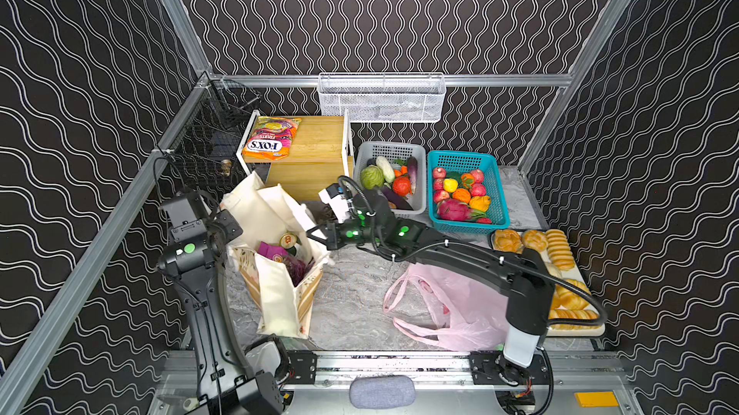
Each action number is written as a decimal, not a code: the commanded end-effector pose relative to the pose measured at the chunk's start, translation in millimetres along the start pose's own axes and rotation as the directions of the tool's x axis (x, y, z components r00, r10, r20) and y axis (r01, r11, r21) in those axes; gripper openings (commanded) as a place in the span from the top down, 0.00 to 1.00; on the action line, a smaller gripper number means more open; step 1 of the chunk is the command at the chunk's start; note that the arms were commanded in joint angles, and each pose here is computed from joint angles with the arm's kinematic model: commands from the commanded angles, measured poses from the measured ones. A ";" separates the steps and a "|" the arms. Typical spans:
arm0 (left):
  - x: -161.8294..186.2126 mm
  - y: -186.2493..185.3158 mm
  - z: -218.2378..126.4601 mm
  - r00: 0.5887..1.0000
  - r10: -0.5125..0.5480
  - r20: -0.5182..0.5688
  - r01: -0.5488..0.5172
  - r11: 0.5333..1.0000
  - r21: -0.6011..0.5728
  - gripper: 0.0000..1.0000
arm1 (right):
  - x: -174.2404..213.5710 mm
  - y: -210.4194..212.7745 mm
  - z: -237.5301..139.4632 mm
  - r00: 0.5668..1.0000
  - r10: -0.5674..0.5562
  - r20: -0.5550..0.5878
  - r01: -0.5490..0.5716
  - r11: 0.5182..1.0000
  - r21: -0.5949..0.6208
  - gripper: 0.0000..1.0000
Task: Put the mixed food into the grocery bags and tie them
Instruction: 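Drag the tote bag handle toward left arm with right gripper while left withdraws, then release the tote handle and grasp the pink plastic bag with right gripper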
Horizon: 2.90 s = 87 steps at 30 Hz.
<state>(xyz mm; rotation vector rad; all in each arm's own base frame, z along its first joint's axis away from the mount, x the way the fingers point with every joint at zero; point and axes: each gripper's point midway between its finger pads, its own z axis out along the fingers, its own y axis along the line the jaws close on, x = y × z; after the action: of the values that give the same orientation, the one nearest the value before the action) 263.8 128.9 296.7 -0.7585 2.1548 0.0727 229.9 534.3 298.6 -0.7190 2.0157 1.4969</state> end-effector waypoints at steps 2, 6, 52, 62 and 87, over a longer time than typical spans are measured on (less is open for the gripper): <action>-39.8 16.2 -2.1 0.992 0.023 0.120 -0.019 0.999 -0.031 1.00 | -34.0 46.2 19.2 0.990 -0.059 0.131 0.079 0.986 -0.147 1.00; -52.5 42.3 -2.4 0.986 -0.073 0.147 0.077 0.997 -0.022 1.00 | -34.5 51.1 38.8 0.990 -0.050 0.132 0.072 0.983 -0.170 1.00; -123.3 -14.3 -81.5 0.936 -0.175 0.304 0.048 0.922 0.384 0.04 | -73.2 45.1 -77.5 0.921 -0.254 0.295 0.229 0.966 0.118 0.28; -104.2 -161.3 -148.0 0.969 -0.170 0.179 -0.076 0.485 0.871 0.09 | -57.8 -63.3 -244.4 0.849 -0.267 0.456 -0.008 0.856 0.517 0.22; 256.1 -347.0 -142.1 0.817 0.572 0.070 -0.264 0.264 0.928 0.20 | 226.1 -208.4 -304.2 0.844 0.525 -0.114 -0.147 0.430 0.891 0.23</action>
<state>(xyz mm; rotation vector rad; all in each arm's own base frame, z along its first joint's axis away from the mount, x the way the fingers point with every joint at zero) 217.7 -314.6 265.2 0.6049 2.2141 -1.0053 196.9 179.8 94.1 -0.1710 2.8530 0.4201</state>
